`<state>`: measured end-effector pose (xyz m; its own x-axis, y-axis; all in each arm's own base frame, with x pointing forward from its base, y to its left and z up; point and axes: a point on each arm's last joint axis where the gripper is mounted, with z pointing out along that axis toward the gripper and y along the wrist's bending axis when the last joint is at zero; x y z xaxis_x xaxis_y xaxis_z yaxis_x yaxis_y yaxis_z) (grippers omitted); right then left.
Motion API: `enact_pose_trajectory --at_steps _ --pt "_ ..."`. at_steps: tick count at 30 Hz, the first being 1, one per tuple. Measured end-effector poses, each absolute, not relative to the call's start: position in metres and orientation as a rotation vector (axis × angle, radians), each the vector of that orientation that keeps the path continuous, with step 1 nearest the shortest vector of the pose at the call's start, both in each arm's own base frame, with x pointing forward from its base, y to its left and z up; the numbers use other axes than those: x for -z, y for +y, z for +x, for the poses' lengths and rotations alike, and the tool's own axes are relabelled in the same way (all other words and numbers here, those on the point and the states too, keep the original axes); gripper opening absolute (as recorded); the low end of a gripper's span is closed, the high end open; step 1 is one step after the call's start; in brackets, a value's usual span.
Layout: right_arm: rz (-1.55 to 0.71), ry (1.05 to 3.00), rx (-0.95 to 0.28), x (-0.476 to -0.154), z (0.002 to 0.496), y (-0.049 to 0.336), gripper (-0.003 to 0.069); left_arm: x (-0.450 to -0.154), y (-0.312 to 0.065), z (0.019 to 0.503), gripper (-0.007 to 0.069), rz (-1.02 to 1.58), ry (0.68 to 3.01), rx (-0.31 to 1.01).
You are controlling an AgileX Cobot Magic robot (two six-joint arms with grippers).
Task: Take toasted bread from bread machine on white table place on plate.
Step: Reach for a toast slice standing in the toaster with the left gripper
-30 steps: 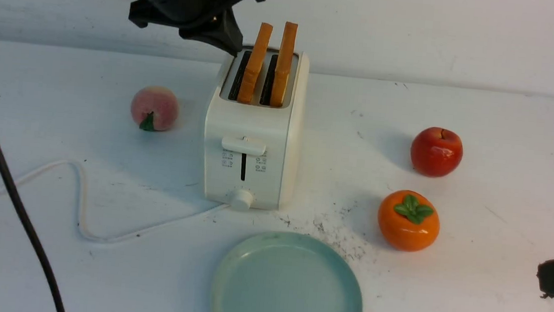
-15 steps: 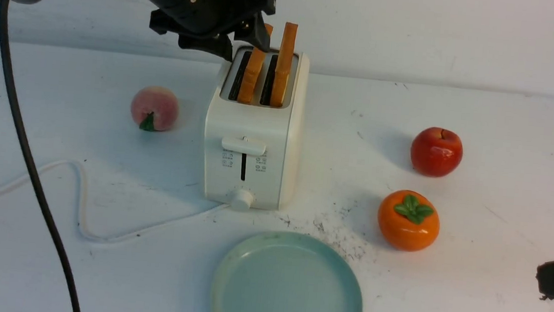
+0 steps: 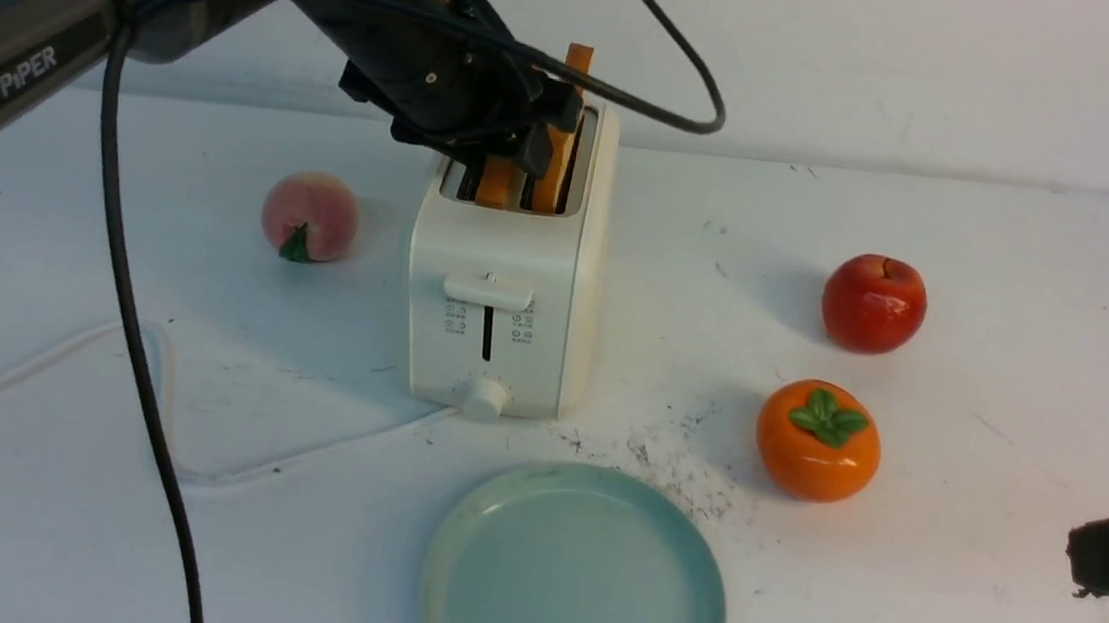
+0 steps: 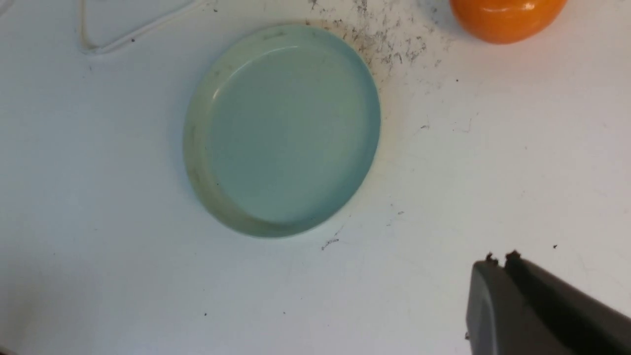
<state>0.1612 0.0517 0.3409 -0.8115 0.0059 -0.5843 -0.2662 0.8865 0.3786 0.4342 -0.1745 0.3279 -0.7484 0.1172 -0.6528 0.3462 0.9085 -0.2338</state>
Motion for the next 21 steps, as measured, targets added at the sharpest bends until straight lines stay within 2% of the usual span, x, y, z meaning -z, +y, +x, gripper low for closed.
enact_pose_trajectory --at_steps 4,6,11,15,18,21 --pt "-0.181 2.451 -0.633 -0.342 0.161 0.053 0.0033 -0.326 -0.172 0.436 0.0121 0.343 2.4 0.399" --pt "-0.178 2.45 -0.645 -0.342 0.161 0.054 0.0035 -0.326 -0.171 0.436 0.0063 0.336 2.4 0.396" --pt "-0.182 2.459 -0.655 -0.342 0.16 0.054 0.0039 -0.33 -0.171 0.434 0.006 0.304 2.404 0.412" --pt "-0.184 2.464 -0.66 -0.341 0.159 0.055 0.0046 -0.343 -0.169 0.427 0.006 0.299 2.384 0.421" --pt "-0.185 2.464 -0.661 -0.341 0.159 0.055 0.0048 -0.358 -0.166 0.421 0.006 0.298 2.354 0.431" --pt "-0.186 2.463 -0.66 -0.341 0.159 0.055 0.0052 -0.387 -0.161 0.404 0.006 0.295 2.293 0.455"
